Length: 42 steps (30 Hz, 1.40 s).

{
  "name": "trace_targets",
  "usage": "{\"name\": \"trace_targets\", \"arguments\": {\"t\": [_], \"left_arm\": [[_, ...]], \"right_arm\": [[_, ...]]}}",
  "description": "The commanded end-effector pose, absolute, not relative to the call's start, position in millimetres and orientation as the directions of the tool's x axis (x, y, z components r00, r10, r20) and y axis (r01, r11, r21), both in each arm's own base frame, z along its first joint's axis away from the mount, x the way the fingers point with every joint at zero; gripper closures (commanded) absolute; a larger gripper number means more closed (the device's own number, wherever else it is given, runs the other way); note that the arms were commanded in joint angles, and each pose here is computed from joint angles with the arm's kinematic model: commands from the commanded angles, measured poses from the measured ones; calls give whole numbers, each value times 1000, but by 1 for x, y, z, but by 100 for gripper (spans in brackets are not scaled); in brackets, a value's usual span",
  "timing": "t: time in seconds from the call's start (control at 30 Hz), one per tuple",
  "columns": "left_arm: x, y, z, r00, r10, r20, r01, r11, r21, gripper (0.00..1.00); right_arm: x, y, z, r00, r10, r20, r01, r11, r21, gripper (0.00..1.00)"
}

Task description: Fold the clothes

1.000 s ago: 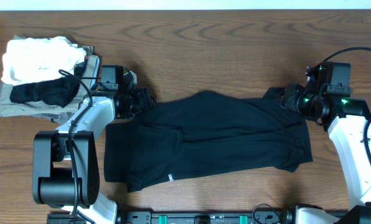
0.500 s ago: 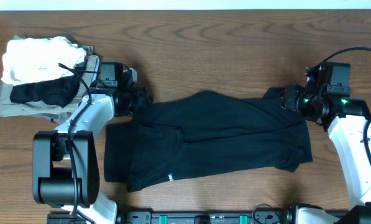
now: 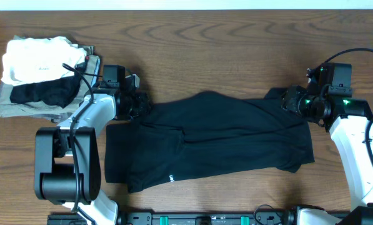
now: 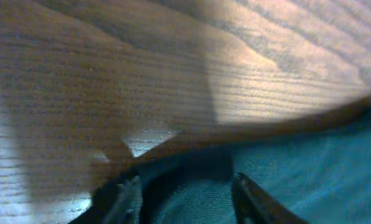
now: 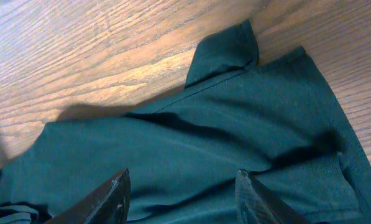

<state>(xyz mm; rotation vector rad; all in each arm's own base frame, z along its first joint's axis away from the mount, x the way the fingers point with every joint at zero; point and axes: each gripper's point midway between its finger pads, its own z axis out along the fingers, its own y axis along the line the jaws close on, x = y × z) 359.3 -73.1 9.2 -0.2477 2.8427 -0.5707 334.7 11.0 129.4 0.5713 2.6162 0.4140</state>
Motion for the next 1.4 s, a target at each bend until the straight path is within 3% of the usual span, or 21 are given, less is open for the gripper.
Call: {"name": "trace_targets", "arguments": {"t": [0.0, 0.1, 0.2, 0.4, 0.63, 0.9, 0.97, 1.07, 1.2, 1.37], "left_arm": [[359, -72, 1, -967, -189, -173, -112, 919, -377, 57], [356, -72, -4, -970, -185, -156, -115, 919, -376, 71], [355, -72, -3, -971, -185, -154, -115, 919, -376, 94], [358, -74, 20, -962, -185, -200, -94, 914, -395, 94], [342, -75, 76, -947, -185, -261, -66, 911, -407, 94], [302, -74, 95, -965, -190, -180, -104, 911, -400, 94], [290, -74, 90, -975, -186, -122, -125, 912, -391, 93], [269, -77, 82, -985, -173, -22, -152, 916, -372, 69], [247, -79, 73, -984, -158, 85, -178, 921, -345, 51], [260, -79, 68, -987, -153, 51, -161, 922, -353, 49]], "right_arm": [[336, 15, 132, -832, 429, -352, 298, 880, 369, 48], [336, 15, 132, -832, 429, -352, 298, 880, 369, 48], [336, 15, 132, -832, 429, -352, 298, 880, 369, 48], [337, 15, 132, -832, 429, -352, 298, 880, 369, 49], [338, 15, 132, -829, 430, -357, 297, 880, 370, 67], [341, 14, 134, -823, 433, -368, 296, 879, 373, 68], [341, 14, 134, -823, 433, -368, 296, 879, 373, 67], [340, 14, 133, -824, 433, -366, 296, 879, 373, 67], [340, 15, 134, -824, 433, -366, 295, 879, 375, 67], [340, 15, 134, -824, 433, -366, 295, 879, 375, 67]]}}
